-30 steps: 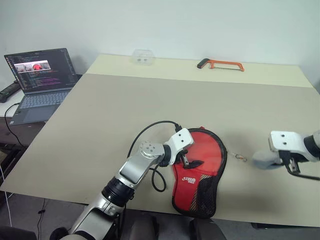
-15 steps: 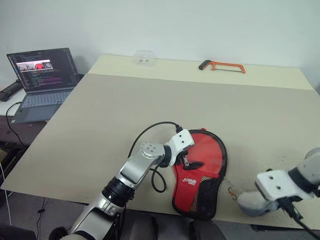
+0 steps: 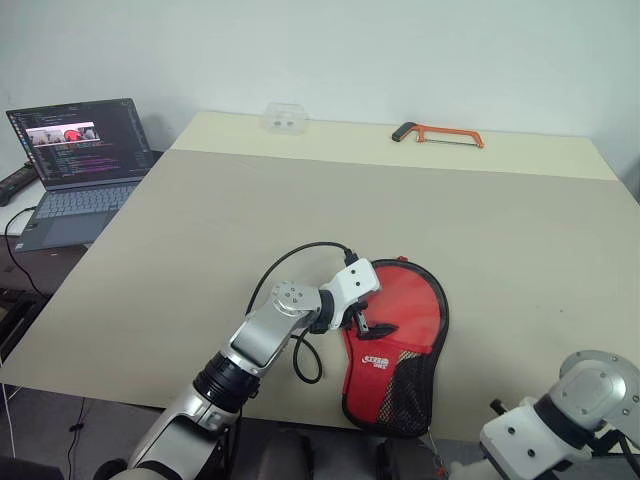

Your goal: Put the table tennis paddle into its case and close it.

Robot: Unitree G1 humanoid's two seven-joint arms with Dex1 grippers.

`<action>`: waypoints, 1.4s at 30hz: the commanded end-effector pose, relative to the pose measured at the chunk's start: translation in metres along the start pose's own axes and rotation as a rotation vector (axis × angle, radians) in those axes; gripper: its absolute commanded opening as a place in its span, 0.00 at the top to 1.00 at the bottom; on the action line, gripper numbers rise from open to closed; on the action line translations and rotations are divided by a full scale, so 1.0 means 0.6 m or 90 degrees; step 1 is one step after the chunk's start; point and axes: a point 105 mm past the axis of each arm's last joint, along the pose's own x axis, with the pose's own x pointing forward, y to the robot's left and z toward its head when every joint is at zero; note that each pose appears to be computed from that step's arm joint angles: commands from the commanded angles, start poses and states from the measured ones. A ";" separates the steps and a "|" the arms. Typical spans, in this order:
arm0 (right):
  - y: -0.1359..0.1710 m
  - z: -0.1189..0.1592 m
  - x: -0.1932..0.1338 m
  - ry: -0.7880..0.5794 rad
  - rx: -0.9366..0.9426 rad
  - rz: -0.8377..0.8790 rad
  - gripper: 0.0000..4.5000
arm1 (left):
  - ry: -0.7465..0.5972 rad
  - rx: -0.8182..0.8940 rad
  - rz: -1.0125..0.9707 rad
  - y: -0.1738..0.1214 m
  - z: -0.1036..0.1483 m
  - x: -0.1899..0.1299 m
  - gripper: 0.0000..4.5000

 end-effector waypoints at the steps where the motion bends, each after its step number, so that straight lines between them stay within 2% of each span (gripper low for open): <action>1: -0.040 -0.014 -0.054 0.026 0.014 -0.072 0.90 | 0.071 -0.028 0.016 0.006 -0.048 -0.004 0.00; 6: -0.086 -0.040 -0.115 0.065 0.028 -0.153 0.90 | 0.065 -0.030 0.020 0.005 -0.047 0.001 0.00; 10: -0.111 -0.065 -0.124 0.084 0.040 -0.188 0.90 | 0.059 -0.033 0.023 0.003 -0.044 0.004 0.00; 16: -0.116 -0.097 -0.119 0.112 0.068 -0.178 0.47 | 0.028 -0.028 0.037 0.012 -0.029 -0.006 0.00; 22: -0.112 -0.100 -0.165 0.070 0.132 -0.218 0.00 | -0.083 0.016 0.056 0.048 0.031 -0.060 0.00; 26: -0.097 -0.085 -0.223 -0.052 0.204 -0.265 0.00 | -0.167 0.028 -0.014 0.044 0.089 -0.135 0.00; 31: -0.057 -0.093 -0.311 -0.201 0.282 -0.389 0.00 | -0.178 0.043 -0.035 0.056 0.122 -0.272 0.00; 35: -0.012 -0.124 -0.354 -0.287 0.345 -0.485 0.00 | -0.124 0.007 0.017 0.079 0.100 -0.374 0.00; 40: 0.035 -0.147 -0.346 -0.338 0.397 -0.515 0.00 | -0.033 -0.046 0.094 0.106 0.054 -0.469 0.00; 42: 0.049 -0.149 -0.342 -0.338 0.399 -0.520 0.00 | -0.014 -0.049 0.110 0.111 0.048 -0.492 0.00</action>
